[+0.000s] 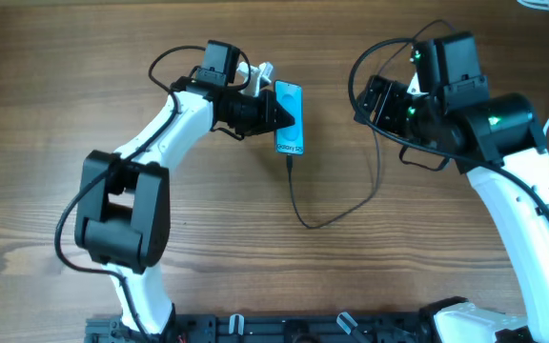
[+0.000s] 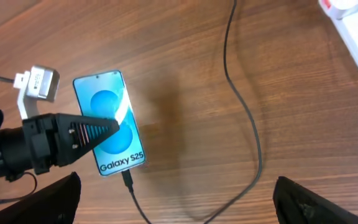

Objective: Plug charger to phone and switch on socket
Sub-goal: 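Release the plug with the right gripper and lower the phone to the table, then open the left gripper and move both arms away from the phone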

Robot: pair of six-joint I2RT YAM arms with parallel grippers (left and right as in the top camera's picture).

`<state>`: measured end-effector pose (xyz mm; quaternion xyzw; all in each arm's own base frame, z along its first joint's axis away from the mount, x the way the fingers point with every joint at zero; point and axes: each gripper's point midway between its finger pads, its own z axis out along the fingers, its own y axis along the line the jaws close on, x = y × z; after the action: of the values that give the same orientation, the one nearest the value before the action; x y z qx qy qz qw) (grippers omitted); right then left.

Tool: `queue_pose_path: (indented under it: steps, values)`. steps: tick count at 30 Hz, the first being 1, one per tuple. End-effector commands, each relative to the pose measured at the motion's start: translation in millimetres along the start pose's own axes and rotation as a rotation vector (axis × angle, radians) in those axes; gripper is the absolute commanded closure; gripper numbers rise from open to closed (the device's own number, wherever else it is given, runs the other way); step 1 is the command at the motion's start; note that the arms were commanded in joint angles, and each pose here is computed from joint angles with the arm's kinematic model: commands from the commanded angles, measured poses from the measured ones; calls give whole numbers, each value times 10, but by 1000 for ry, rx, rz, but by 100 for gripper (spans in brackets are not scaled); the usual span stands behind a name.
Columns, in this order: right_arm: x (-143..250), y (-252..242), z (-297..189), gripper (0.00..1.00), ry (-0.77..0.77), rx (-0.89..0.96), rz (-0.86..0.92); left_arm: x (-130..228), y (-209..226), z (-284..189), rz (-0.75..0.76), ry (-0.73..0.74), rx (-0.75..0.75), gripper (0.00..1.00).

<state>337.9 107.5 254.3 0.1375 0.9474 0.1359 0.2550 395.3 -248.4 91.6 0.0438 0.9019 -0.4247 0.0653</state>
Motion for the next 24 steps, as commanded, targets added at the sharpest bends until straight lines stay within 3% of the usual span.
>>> queue_pose_path:
  steps: [1,20,24]
  values:
    - [56,-109,167,1,-1,37,17,50,223,164,-58,40,-5,96]
    - [113,-34,288,1,21,-17,64,119,774,485,-115,67,-124,94]
    - [110,-32,288,1,20,-18,65,100,822,479,-112,55,-151,89]
